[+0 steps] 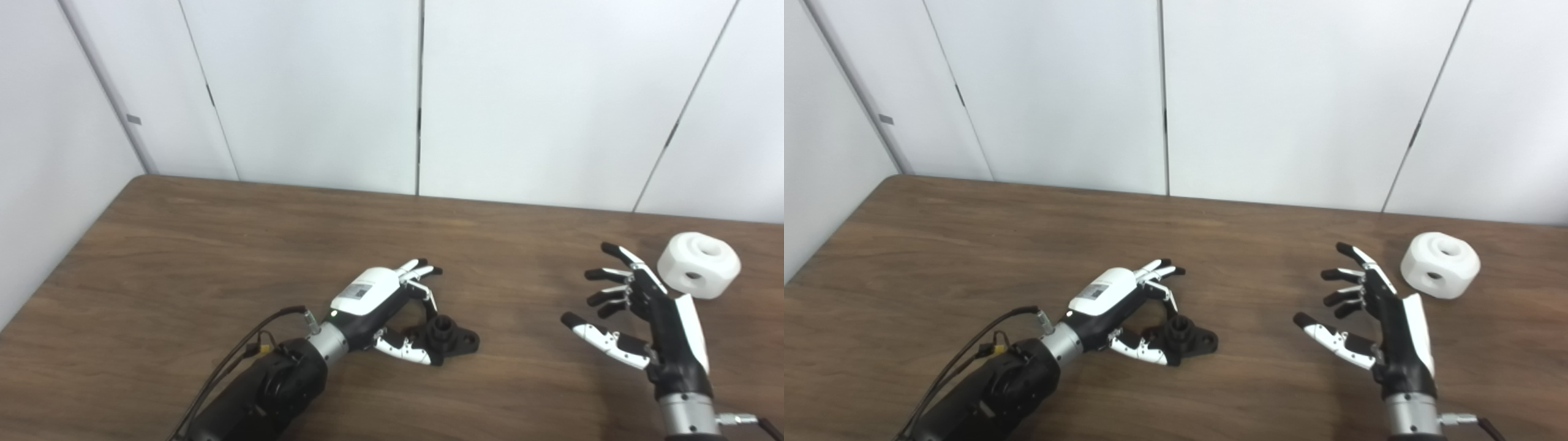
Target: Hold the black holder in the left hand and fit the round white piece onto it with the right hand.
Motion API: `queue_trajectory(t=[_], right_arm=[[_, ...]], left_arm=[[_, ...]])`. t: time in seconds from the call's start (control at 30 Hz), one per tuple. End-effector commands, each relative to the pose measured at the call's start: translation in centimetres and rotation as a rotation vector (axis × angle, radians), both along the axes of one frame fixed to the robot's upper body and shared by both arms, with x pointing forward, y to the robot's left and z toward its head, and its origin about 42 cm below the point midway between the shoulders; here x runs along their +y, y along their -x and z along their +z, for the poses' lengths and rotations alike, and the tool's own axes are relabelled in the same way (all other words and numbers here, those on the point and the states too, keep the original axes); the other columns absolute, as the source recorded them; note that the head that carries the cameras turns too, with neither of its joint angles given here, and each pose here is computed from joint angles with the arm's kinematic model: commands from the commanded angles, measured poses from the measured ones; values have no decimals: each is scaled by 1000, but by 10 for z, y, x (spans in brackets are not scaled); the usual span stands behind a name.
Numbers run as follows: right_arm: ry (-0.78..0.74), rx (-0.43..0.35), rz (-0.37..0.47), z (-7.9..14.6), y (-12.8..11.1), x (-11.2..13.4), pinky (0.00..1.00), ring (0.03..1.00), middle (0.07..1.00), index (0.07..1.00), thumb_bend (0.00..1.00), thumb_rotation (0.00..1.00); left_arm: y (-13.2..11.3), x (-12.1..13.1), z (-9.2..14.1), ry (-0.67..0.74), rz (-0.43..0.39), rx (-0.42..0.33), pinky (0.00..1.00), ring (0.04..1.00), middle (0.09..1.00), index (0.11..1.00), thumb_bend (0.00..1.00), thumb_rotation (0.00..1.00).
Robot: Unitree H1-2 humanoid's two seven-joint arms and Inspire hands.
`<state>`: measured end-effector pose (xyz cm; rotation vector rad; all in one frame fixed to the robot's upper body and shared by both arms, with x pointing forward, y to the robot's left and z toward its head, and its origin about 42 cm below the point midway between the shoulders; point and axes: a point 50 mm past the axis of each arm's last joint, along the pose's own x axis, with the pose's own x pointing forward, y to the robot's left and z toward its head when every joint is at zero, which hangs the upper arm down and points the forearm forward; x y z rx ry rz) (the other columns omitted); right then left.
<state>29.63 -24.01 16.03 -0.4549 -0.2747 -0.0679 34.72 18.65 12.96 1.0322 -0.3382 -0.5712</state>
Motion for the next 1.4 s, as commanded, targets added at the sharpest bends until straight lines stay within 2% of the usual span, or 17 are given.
queue_trajectory(t=[0.0,0.17,0.27,0.37,0.4,0.47,0.53,0.6,0.73,0.8,0.87,0.97,1.07,1.2,1.37], right_arm=[[-3,-78,13,17,-6,6,447,550,680,839,541,169],[-3,-81,20,18,-6,10,430,548,690,840,539,188],[2,-94,18,24,-8,13,447,561,692,842,559,251],[52,-120,18,37,-10,11,443,555,695,836,552,236],[71,-128,19,40,-11,9,435,552,696,825,544,203],[228,-143,3,58,-17,1,442,563,701,807,565,172],[440,-139,-35,77,-24,-8,492,609,712,784,626,190],[597,-113,-74,91,-31,-14,545,686,760,774,667,231],[885,-34,-193,124,-51,-30,600,766,819,762,717,245],[993,40,-242,139,-60,-36,679,828,870,790,759,297],[1092,148,-292,154,-70,-42,772,893,919,828,817,342],[1167,254,-351,167,-79,-46,874,965,979,880,907,386],[1211,313,-407,176,-88,-55,945,999,999,907,983,386],[1259,345,-459,185,-100,-68,951,1000,1000,909,997,369],[1292,360,-524,185,-110,-79,985,1000,1000,914,970,343]], left_arm=[[11,-17,-21,-71,-84,50,889,999,938,487,524,61],[15,-21,-32,-91,-92,59,882,1000,934,487,524,60],[14,-18,-35,-114,-102,57,876,992,929,488,524,62],[15,-16,-37,-123,-113,52,875,990,924,488,524,62],[15,-16,-38,-124,-115,50,877,989,922,488,524,61],[15,-12,-39,-125,-119,47,879,983,920,488,524,61],[15,-6,-40,-127,-123,50,876,971,914,488,524,59],[15,-2,-40,-133,-124,56,865,959,913,488,524,57],[15,7,-39,-128,-131,73,823,935,901,488,523,54],[16,10,-39,-125,-133,81,825,934,894,488,523,52],[15,14,-41,-129,-133,85,825,932,891,488,523,51],[14,20,-44,-125,-133,86,823,927,886,488,523,51],[12,24,-46,-121,-135,92,809,931,891,488,522,51],[10,28,-48,-127,-134,97,813,939,894,487,522,52],[9,31,-51,-115,-137,98,814,946,896,487,522,52]])
